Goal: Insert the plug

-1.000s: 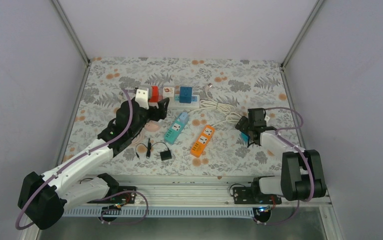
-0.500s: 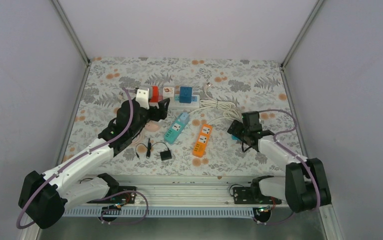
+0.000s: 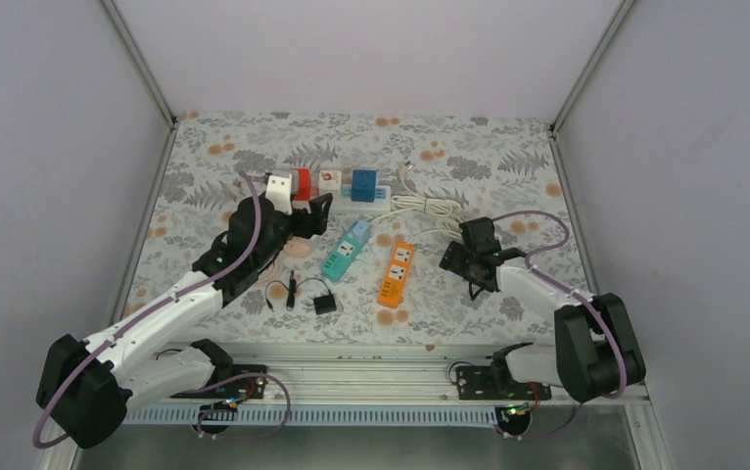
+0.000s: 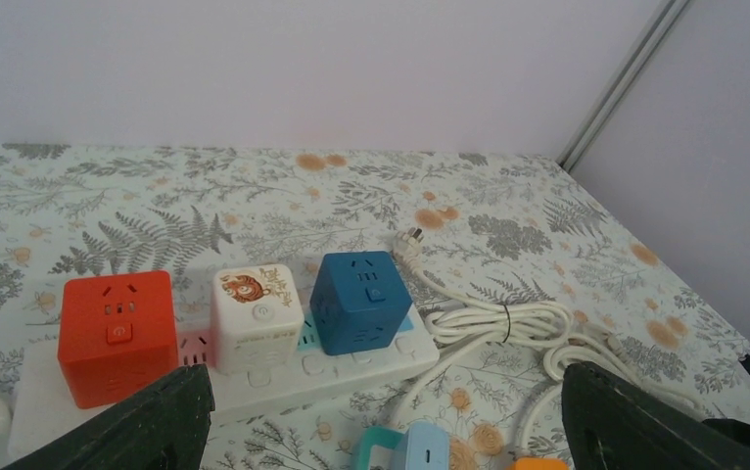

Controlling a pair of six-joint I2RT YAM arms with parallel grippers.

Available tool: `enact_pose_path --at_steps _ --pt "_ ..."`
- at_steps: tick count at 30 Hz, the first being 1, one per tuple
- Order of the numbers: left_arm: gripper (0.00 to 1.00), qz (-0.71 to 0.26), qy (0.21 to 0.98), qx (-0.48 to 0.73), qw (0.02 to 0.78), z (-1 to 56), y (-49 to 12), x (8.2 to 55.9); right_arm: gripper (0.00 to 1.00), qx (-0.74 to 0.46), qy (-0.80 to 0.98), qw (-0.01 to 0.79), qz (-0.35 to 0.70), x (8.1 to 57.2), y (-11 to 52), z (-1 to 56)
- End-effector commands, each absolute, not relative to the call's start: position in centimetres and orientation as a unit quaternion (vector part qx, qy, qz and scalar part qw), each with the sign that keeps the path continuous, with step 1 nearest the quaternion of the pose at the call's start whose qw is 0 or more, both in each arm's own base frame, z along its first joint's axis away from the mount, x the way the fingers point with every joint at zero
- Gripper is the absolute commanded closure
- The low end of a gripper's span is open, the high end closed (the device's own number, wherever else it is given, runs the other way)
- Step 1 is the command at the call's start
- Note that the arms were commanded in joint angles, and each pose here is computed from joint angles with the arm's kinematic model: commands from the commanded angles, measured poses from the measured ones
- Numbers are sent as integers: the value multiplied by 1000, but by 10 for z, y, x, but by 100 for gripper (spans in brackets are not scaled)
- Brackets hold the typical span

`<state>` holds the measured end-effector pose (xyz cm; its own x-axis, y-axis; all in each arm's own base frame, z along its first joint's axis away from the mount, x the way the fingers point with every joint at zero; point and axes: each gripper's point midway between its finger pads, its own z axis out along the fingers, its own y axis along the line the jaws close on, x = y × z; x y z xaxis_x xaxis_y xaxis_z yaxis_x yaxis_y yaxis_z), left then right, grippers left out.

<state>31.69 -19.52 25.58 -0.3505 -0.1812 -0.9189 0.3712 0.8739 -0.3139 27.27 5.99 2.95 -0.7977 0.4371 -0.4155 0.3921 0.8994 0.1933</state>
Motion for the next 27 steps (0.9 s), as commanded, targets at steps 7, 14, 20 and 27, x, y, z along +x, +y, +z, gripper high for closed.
enact_pose_path --at_steps 7,14,20,27 --pt "11 -248 786 57 564 253 -195 317 10 205 951 231 -18 278 55 26" --pt "11 -250 785 58 564 253 -195 317 16 178 958 222 -46 285 60 19" --pt "11 -261 779 67 566 258 -198 313 36 146 966 213 -24 287 74 12" --pt "10 -267 783 75 557 254 -204 314 38 117 964 239 0 282 92 27"
